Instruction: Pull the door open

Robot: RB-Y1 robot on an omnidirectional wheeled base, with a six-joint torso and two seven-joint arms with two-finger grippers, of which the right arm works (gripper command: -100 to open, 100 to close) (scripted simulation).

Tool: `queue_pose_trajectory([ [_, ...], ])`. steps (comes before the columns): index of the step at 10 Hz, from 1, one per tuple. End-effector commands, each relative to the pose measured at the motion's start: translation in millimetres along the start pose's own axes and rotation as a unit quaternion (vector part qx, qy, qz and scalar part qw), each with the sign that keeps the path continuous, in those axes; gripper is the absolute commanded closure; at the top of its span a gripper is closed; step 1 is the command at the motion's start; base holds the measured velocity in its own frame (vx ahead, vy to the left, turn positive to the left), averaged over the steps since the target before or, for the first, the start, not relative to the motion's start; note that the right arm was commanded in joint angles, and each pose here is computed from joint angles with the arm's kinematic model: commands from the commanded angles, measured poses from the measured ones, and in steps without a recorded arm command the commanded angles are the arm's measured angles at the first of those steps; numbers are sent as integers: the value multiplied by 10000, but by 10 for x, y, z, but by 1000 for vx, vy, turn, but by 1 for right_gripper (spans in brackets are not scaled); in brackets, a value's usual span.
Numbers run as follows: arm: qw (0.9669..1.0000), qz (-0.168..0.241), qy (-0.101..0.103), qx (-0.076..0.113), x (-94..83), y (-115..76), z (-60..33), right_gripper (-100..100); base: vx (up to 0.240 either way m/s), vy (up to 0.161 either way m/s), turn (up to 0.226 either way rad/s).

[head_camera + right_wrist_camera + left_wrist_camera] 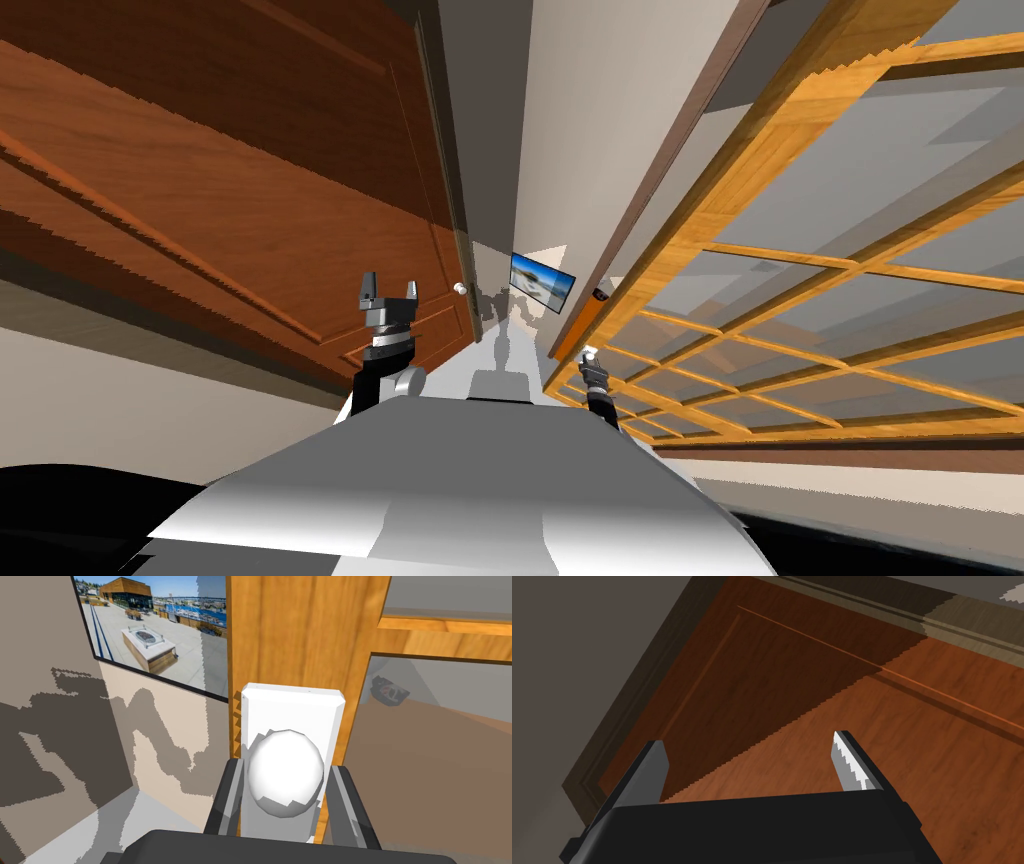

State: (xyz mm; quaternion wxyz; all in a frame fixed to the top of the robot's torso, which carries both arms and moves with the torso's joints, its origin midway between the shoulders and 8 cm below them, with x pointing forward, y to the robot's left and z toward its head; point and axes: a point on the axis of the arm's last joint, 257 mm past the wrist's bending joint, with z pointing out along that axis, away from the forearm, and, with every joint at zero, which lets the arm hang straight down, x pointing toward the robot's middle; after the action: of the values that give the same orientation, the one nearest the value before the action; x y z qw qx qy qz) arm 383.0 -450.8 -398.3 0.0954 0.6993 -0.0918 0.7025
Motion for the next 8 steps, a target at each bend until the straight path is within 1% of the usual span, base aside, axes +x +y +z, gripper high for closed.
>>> queue_pose_trajectory([
  [1, 9999, 12, -23, 155, -18, -62, -57, 100, -245, -54, 74],
  [3, 9992, 18, -22, 403, -15, -148, -110, 100, -238, -14, 60],
  [4, 9988, 22, -24, 480, -16, -175, -127, 100, -232, -9, 41],
  [5, 9991, 8, -15, 426, -16, -151, -98, 100, -102, 4, 10],
  [6, 9983, 11, -33, 587, -32, -202, -160, 100, -133, -21, 39],
  [8, 9969, 9, -22, 782, -23, -255, -217, 100, -247, -56, 62],
])
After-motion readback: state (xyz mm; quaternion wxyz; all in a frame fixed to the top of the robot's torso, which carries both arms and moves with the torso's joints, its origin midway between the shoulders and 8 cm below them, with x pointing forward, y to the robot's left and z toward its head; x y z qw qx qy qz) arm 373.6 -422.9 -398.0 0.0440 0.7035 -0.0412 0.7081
